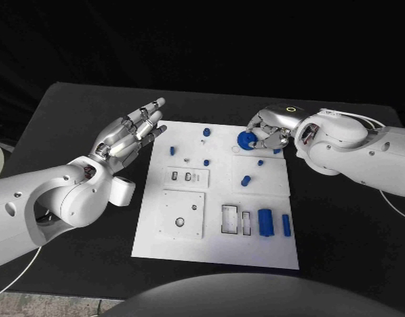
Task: Assemble the parts on the task board
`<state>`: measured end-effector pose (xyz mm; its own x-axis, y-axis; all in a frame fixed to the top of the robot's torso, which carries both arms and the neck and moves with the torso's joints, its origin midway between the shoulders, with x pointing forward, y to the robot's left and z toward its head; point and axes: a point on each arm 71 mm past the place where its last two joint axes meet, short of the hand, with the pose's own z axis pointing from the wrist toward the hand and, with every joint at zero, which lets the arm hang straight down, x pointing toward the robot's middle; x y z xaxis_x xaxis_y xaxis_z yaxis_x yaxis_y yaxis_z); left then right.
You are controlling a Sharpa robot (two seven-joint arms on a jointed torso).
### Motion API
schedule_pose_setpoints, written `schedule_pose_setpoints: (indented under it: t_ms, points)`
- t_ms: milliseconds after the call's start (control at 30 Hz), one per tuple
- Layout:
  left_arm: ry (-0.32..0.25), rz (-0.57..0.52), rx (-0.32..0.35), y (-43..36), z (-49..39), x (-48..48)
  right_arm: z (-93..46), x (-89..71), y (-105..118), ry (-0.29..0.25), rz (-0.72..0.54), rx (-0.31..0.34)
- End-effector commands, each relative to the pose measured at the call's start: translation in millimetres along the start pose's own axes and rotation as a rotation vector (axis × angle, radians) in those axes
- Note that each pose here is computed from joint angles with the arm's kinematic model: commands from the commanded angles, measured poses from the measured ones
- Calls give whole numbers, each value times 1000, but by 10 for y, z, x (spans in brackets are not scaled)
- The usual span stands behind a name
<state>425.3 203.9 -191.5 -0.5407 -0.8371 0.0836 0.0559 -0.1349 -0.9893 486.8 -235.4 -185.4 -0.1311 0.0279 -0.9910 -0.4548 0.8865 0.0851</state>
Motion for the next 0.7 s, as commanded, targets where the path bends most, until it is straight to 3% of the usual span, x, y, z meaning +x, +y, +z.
schedule_pose_setpoints:
  t_ms: [33, 300, 700]
  points:
    - [14, -16, 3, -5, 0, 14, -9, -82, 79, -55, 3, -39]
    - [17, -19, 1, 1, 5, 18, 64, -239, 400, -48, 61, -109]
    - [23, -24, 1, 24, 38, 38, 405, -190, 759, 0, 37, -177]
